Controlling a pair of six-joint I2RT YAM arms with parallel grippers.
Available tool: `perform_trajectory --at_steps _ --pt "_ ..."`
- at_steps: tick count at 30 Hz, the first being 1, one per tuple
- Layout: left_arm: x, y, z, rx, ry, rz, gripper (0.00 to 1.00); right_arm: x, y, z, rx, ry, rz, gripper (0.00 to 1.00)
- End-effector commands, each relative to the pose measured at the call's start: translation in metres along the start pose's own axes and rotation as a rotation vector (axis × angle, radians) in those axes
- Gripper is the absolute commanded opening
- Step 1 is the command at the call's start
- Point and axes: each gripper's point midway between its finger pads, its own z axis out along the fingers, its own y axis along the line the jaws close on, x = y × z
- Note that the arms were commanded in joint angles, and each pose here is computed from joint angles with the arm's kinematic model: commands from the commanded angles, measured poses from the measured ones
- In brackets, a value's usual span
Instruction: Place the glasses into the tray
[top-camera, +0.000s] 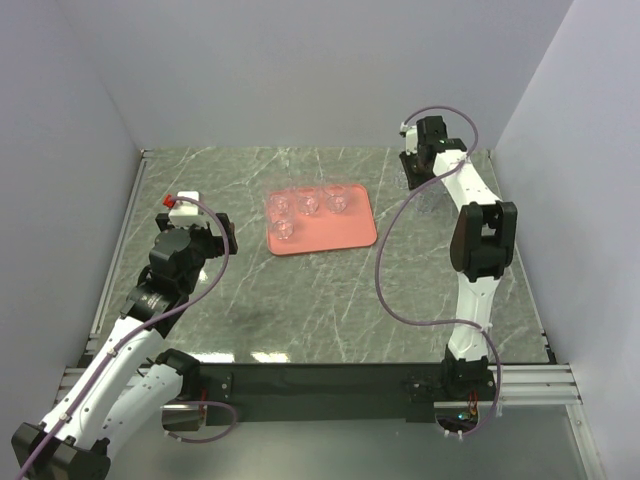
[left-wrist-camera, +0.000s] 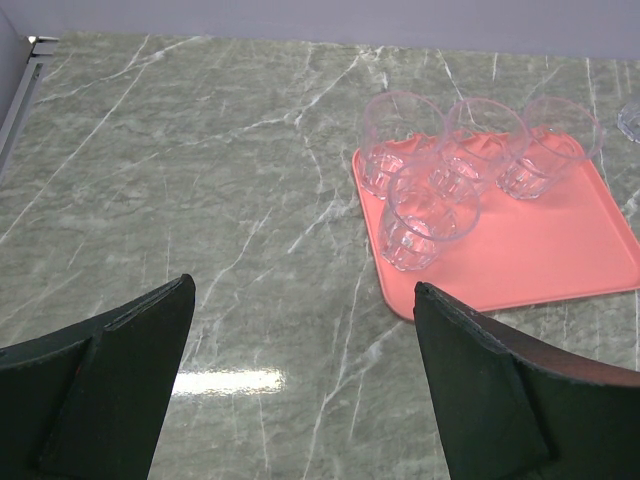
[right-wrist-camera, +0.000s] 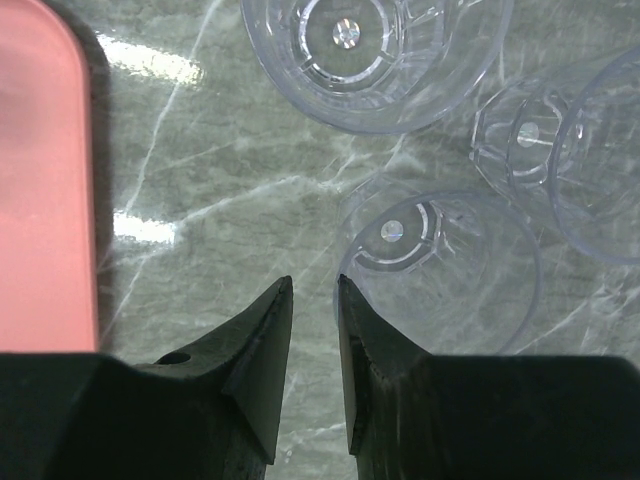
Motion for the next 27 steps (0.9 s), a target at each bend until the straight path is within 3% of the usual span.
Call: perform_trajectory --at_steps 1,23,27 --pt "-0.008 -0.001 0.001 0.008 -0.033 0.0 0.97 -0.005 -0.011 0.001 0.038 -0.014 0.004 0.32" --pt "-0.008 -0.001 0.001 0.009 -0.035 0.0 0.97 0.013 -0.017 0.021 0.067 0.049 -0.004 0.29" --pt "-0.007 -0.001 0.001 0.008 -0.032 0.0 0.97 0.014 -0.017 0.019 0.058 0.051 -0.013 0.12"
